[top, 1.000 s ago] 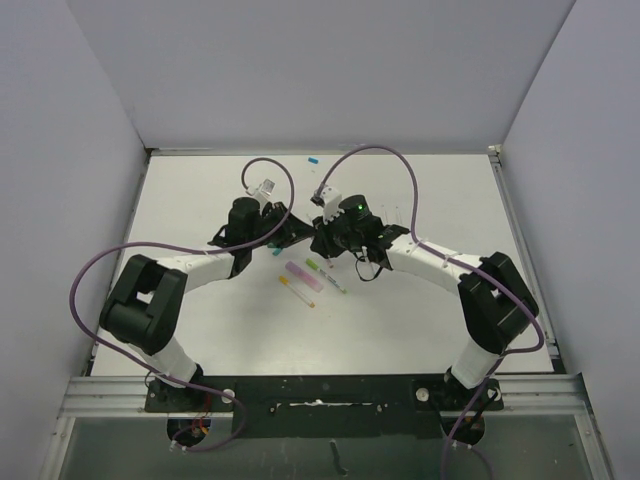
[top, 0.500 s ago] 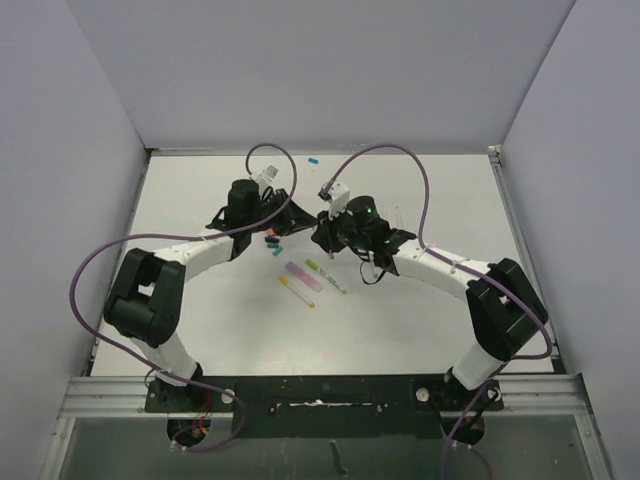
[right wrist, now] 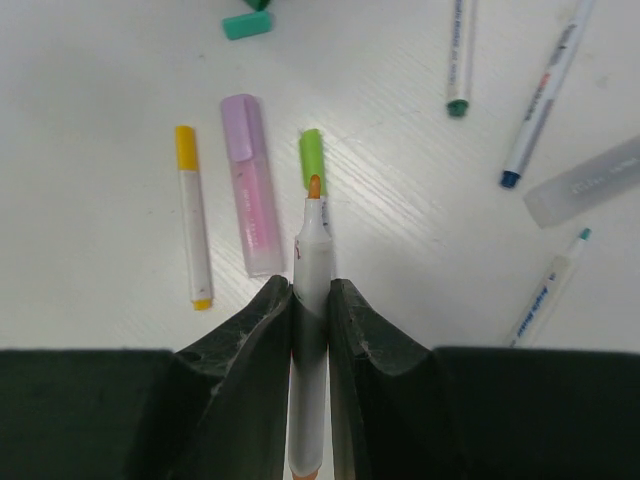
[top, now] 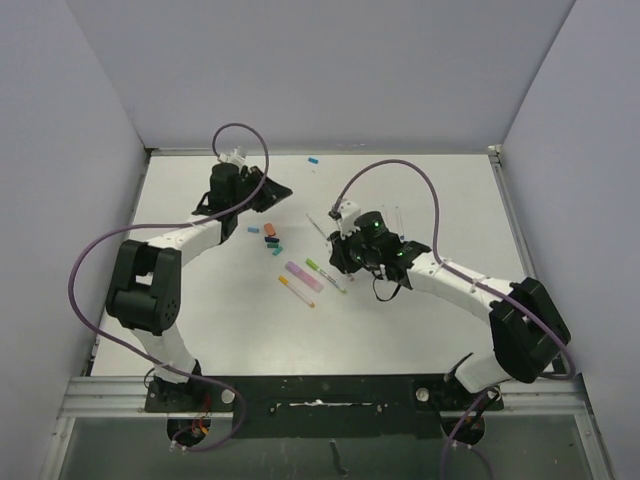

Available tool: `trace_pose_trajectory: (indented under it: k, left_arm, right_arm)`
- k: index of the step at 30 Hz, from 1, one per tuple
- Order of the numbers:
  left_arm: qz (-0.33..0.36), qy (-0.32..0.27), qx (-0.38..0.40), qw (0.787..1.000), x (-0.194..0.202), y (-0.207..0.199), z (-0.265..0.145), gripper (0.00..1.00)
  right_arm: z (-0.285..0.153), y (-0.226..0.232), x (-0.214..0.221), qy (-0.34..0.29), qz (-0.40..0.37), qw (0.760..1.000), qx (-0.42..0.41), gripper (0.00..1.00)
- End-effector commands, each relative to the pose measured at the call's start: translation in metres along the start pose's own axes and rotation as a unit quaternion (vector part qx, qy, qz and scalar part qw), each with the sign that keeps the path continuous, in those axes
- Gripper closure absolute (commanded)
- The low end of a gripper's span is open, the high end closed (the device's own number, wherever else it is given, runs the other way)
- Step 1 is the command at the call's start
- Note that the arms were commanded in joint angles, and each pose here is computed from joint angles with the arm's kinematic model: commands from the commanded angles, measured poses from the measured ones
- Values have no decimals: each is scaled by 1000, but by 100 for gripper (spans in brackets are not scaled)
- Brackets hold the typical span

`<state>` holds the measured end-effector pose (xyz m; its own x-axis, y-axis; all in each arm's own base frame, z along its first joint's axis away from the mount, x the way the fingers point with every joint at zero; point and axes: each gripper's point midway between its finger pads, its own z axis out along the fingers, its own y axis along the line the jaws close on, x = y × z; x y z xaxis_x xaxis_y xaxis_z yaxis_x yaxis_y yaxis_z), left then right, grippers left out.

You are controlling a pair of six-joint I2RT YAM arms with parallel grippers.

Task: Open the pen caps

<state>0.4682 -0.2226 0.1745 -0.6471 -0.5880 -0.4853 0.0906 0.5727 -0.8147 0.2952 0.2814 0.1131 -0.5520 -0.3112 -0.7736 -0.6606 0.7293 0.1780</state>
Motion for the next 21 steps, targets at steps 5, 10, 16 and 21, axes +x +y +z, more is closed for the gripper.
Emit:
trace_pose_trajectory:
  k: [5, 10, 16, 21]
  left_arm:
    - [8, 20, -74, 997, 24, 56, -46, 100]
    - [0, 26, -115, 993, 37, 86, -74, 100]
    - [-6, 42, -139, 989, 51, 105, -84, 100]
    - [-20, 51, -160, 986, 62, 125, -89, 100]
  right_arm:
    - [-41, -99, -14, -12, 43, 981, 187, 100]
    - [-48, -136, 1, 6, 57, 971, 232, 100]
    - [-37, -151, 20, 33, 69, 968, 240, 100]
    - [-27, -156, 32, 45, 79, 967, 238, 100]
